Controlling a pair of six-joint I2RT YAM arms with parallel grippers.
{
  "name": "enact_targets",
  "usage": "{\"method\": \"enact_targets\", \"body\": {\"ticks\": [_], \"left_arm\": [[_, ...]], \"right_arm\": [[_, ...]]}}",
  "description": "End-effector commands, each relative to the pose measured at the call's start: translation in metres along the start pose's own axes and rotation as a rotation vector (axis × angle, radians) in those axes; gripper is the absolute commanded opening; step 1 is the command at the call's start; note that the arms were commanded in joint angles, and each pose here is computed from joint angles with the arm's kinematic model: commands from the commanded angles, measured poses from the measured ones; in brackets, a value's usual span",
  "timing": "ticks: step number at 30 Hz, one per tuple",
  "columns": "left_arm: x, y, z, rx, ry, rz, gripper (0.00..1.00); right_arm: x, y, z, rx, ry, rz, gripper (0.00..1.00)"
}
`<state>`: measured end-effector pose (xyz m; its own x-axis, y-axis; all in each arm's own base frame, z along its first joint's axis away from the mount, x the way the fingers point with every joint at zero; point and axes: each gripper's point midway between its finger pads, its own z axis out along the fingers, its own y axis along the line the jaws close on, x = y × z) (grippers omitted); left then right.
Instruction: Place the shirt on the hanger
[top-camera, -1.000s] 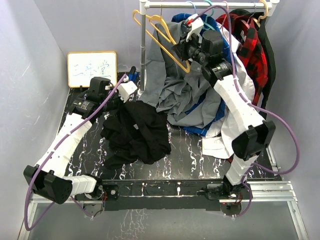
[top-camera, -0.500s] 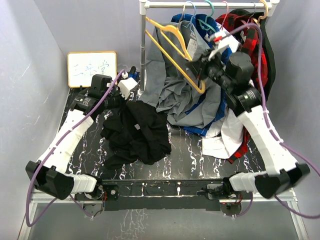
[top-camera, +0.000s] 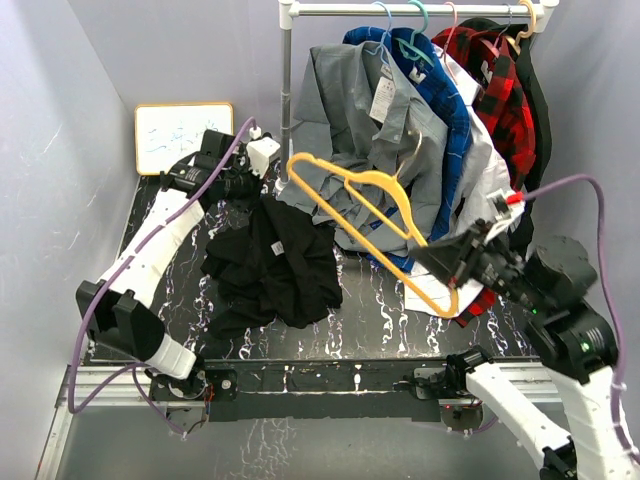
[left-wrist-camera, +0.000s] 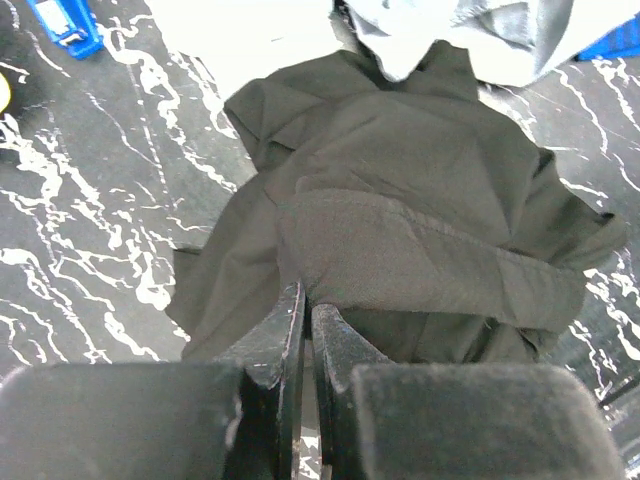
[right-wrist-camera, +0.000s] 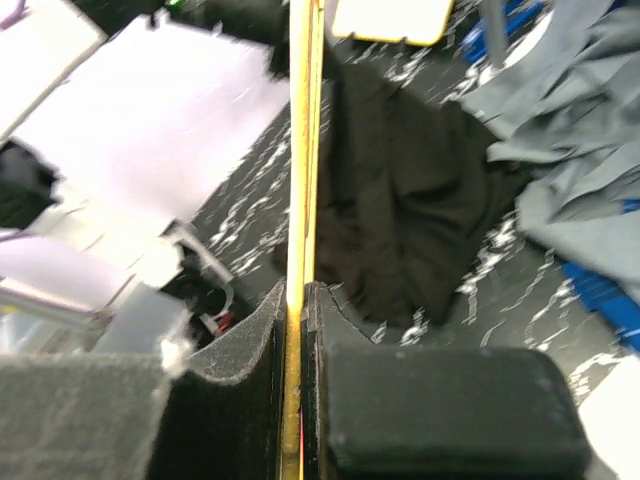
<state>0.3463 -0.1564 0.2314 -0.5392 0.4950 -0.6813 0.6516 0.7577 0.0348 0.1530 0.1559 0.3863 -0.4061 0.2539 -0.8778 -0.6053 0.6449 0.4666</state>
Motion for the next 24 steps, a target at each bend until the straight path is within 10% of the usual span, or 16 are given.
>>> {"method": "enact_targets", "body": {"ticks": [1,24], "left_arm": [[-0.022,0.022,-0.009,-0.103,-0.018,-0.023,0.00],[-0.031,0.020,0.012,-0.085,0.028,-0.031,0.00]], "right_arm": [[0.030,0.028,-0.024,-0.082,0.143,0.178,0.00],[0.033,-0.010,0.023,-0.081,0.163,0.225,0.00]]}}
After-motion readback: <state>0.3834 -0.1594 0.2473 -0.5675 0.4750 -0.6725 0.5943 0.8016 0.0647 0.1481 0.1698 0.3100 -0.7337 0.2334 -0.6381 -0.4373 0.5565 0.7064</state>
